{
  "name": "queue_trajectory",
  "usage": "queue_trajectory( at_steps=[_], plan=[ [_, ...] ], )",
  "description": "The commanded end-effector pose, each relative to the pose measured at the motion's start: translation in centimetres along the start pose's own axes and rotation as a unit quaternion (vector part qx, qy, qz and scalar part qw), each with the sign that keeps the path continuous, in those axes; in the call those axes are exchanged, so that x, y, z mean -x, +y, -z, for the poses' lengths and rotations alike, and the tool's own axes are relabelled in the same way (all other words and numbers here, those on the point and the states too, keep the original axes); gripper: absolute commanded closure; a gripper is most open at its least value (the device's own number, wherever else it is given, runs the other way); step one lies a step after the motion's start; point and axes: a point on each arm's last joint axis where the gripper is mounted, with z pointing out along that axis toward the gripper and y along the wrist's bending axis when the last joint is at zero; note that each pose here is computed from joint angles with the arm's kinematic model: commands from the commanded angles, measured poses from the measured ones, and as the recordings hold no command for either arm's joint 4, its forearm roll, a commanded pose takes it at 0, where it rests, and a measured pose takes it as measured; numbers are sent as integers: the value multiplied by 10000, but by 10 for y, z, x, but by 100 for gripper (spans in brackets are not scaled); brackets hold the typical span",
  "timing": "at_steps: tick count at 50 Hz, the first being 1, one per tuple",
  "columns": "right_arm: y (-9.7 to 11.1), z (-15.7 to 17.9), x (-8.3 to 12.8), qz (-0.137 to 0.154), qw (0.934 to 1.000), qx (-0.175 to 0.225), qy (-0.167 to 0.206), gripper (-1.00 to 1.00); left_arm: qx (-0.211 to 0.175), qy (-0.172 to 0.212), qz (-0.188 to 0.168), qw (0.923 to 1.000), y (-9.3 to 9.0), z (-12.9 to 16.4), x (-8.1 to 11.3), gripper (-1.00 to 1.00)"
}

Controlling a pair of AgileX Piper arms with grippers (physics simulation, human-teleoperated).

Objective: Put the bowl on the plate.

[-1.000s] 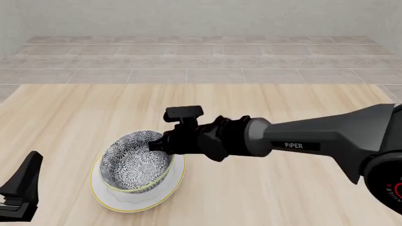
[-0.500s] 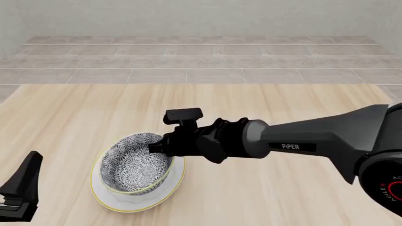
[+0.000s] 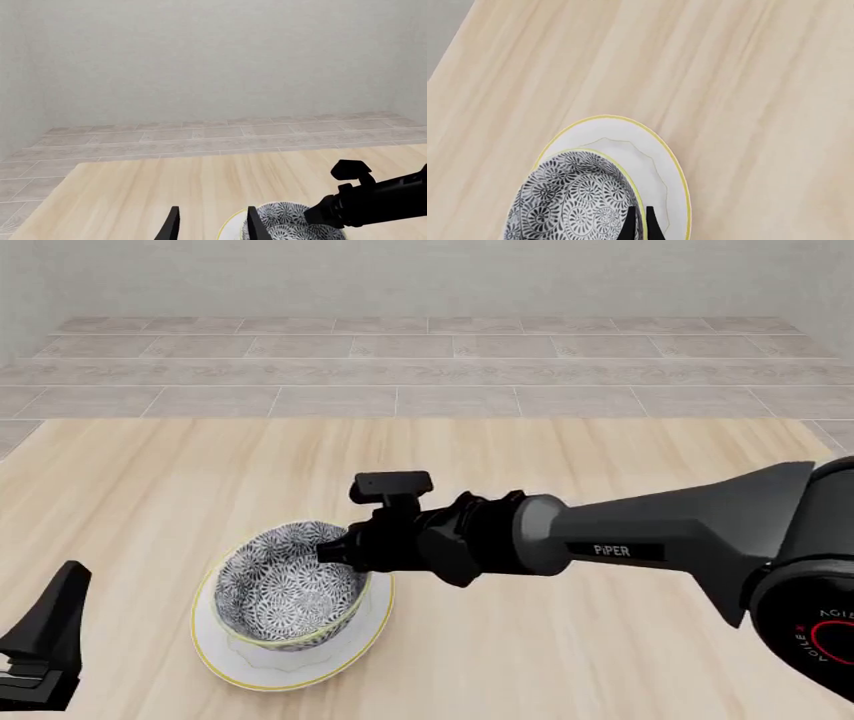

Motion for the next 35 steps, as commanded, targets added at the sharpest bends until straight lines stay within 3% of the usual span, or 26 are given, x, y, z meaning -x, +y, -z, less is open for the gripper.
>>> queue_trajectory(
  at_steps=[1,9,10,35],
  plan=[
    [-1,-5,-5,-43,10000,-22,74,100,-4,8,-3,10000,0,0,0,-100],
    [1,-6,-7,-26,10000,-2,83,100,-3,14,-15,10000,0,0,-1,-100],
    [1,-7,-8,-2,10000,-2,91,-100,-4,15,-16,10000,0,0,0,-100],
    [0,1,0,115,9999,-12,31,-100,-17,-1,-6,10000,0,0,1,-100]
  ],
)
